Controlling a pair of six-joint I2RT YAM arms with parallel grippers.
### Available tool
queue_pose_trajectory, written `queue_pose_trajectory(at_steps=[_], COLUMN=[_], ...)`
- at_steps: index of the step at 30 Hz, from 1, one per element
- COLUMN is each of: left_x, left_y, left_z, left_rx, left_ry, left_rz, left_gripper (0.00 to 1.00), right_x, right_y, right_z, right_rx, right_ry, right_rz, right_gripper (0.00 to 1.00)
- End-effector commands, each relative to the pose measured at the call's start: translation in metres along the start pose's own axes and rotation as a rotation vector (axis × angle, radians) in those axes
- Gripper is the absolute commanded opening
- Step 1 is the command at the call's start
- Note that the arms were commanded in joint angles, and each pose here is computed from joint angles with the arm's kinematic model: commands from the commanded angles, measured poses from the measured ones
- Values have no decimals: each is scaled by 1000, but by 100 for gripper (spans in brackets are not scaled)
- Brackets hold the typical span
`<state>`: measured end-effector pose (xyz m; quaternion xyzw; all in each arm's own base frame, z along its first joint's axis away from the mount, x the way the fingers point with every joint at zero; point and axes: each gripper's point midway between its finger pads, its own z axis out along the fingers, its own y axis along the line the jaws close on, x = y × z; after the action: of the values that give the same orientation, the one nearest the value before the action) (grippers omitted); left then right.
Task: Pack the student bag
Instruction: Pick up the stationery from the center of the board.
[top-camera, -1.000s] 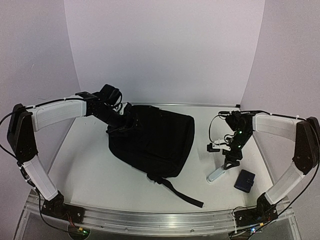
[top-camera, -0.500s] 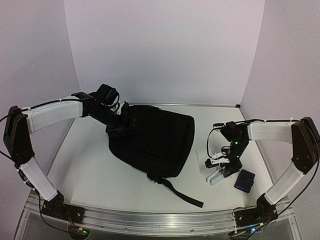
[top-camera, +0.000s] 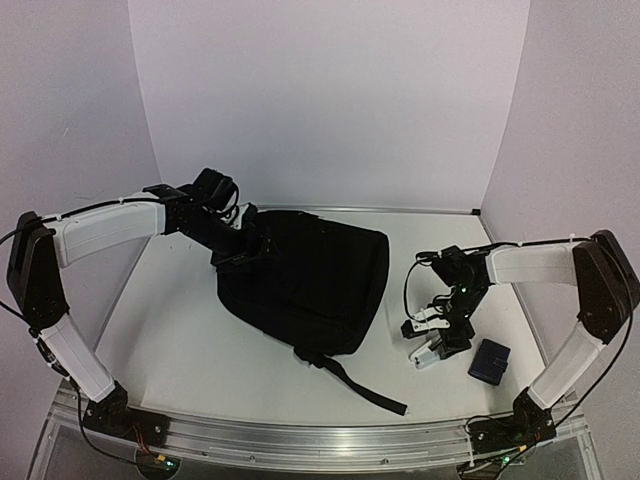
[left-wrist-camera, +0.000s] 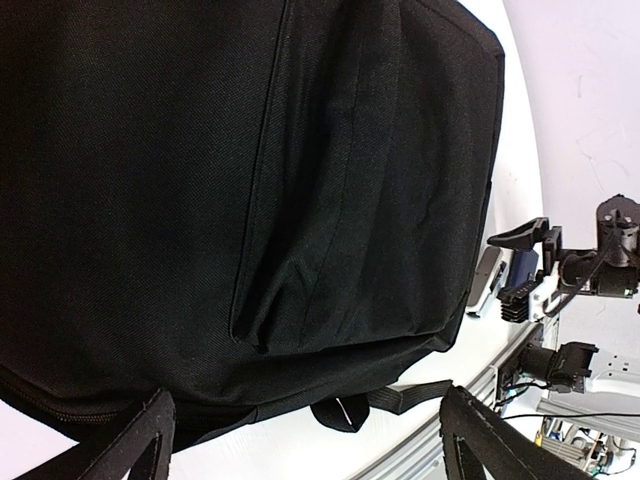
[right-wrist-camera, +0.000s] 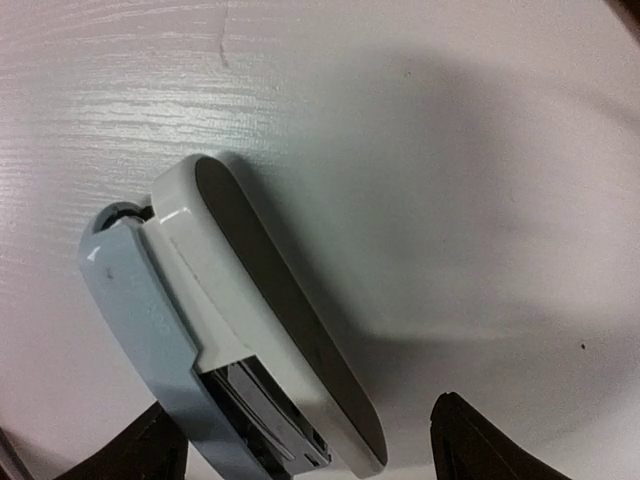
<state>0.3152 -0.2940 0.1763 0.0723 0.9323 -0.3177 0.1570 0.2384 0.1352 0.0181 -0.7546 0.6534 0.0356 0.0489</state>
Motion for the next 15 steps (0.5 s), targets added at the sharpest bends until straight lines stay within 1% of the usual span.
queue_pose_trajectory(at_steps=[1,4,6,7,10,13,15], left_x=[-13,-15,-14,-15,-16,-20,-23], left_y=[-11,-12,-12,-12,-16,-22,-28], left_z=[-11,-14,-14,-14,-16,-19,-21], left_rx=[16,16,13,14,34,64,95], left_ry=[-54,-66,-66,-67,-74,-86,-88], left_rz=[37,38,37,35,28,17,13], left_gripper=[92,92,91,91,90,90,89], right_x=[2,9,12,12,2,-23,-45], right_y=[-6,7,14,13,-2,-28,-47], right_z=[9,12,14,15,9,-15,-42], right_rx=[1,-16,-20,-14,15,63,89], right_ry=[26,44,49,48,14,-87,-187], right_rz=[-17,-67,-82,-77,-21,104,176], right_gripper=[80,80,74,68,43,29,27])
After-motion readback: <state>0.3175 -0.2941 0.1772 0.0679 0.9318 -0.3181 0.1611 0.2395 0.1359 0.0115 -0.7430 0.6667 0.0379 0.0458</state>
